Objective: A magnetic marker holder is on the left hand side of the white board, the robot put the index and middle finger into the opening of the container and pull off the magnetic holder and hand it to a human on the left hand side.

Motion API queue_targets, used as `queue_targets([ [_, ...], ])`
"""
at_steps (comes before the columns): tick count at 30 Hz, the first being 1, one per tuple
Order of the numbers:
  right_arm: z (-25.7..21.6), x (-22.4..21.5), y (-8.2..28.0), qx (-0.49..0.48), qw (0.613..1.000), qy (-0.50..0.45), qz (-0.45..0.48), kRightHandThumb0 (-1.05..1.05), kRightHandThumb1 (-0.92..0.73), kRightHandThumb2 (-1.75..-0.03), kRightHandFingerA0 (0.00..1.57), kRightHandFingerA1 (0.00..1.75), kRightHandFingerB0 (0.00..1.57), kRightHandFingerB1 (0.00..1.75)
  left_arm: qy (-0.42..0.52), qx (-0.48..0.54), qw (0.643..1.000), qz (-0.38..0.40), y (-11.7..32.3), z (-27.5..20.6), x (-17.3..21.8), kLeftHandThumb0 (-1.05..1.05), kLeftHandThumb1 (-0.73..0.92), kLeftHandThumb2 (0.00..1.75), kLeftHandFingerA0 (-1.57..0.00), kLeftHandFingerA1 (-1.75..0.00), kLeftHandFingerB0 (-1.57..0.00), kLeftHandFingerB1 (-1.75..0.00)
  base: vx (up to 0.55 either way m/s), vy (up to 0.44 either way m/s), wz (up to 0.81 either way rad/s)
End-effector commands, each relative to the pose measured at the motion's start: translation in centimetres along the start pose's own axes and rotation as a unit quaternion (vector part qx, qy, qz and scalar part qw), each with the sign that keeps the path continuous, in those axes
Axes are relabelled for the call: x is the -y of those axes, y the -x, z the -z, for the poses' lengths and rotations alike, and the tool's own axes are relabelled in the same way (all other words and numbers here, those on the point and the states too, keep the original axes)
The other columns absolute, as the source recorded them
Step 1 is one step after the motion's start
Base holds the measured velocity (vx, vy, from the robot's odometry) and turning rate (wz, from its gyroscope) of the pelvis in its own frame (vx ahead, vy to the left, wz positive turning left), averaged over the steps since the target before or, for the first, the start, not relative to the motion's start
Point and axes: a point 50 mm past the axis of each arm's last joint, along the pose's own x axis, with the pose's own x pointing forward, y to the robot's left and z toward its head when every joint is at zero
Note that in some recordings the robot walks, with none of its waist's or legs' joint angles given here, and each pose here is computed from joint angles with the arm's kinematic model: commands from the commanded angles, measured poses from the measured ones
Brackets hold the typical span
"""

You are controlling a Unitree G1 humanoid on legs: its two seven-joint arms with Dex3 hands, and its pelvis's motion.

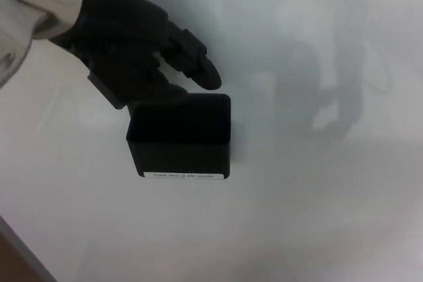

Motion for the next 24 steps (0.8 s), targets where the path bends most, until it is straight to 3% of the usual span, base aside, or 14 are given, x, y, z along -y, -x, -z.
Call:
queue_targets([
  [1,0.0,0.5,0.1,0.007,1.000,0.001,0.011,-0.40,-0.59,-0.58,1.01,0.55,0.54,0.42,-0.023,-0.072,0.997,0.025,0.8,0.3,-0.8,-0.90,0.82,1.16,-0.31,-0.51,-0.03,-0.18,0.00,0.000,0.00],
  [2,0.0,0.5,0.1,0.007,1.000,0.003,0.010,-0.40,-0.59,-0.58,1.01,0.55,0.54,0.42,-0.018,-0.072,0.997,0.027,0.9,0.3,-1.0,-0.90,0.82,1.16,-0.31,-0.51,-0.03,-0.18,0.00,0.000,0.00],
  [3,0.0,0.5,0.1,0.007,1.000,0.002,0.010,-0.40,-0.59,-0.58,1.01,0.55,0.54,0.41,-0.009,-0.067,0.997,0.034,0.9,0.3,-1.1,-0.91,0.82,1.16,-0.05,-0.27,-0.10,-0.17,0.00,0.000,0.00],
  [4,-0.1,0.4,0.1,0.007,1.000,0.001,0.010,-0.39,-0.59,-0.58,1.00,0.55,0.54,0.41,0.003,-0.063,0.997,0.044,0.8,0.2,-1.4,-0.84,0.76,1.14,0.00,-0.26,-0.04,-0.20,0.00,0.000,0.00],
  [8,-0.1,0.4,0.1,0.007,1.000,0.002,0.010,-0.39,-0.59,-0.58,0.99,0.55,0.54,0.41,0.023,-0.067,0.996,0.061,0.7,0.3,-1.7,-0.86,0.76,1.14,-0.01,-0.22,-0.02,-0.17,0.00,0.000,0.00],
  [9,-0.1,0.4,0.2,0.008,1.000,-0.001,0.010,-0.37,-0.59,-0.58,1.00,0.56,0.54,0.42,0.032,-0.071,0.994,0.071,0.6,0.2,-1.7,-0.86,0.76,1.14,-0.02,-0.31,-0.05,-0.18,0.00,0.000,0.00],
  [12,-0.1,0.5,0.2,0.009,1.000,-0.002,0.011,-0.38,-0.60,-0.58,1.00,0.55,0.53,0.42,0.054,-0.084,0.991,0.084,0.4,0.0,-2.0,-0.88,0.73,1.11,-0.03,-0.23,-0.04,-0.15,0.00,0.000,0.00],
  [24,-0.1,0.7,0.2,0.011,1.000,0.005,0.012,-0.39,-0.59,-0.58,1.00,0.55,0.55,0.41,0.090,-0.065,0.989,0.099,0.1,-2.6,-3.0,-0.86,0.73,1.08,-0.02,-0.24,-0.07,-0.21,0.00,0.000,0.00],
])
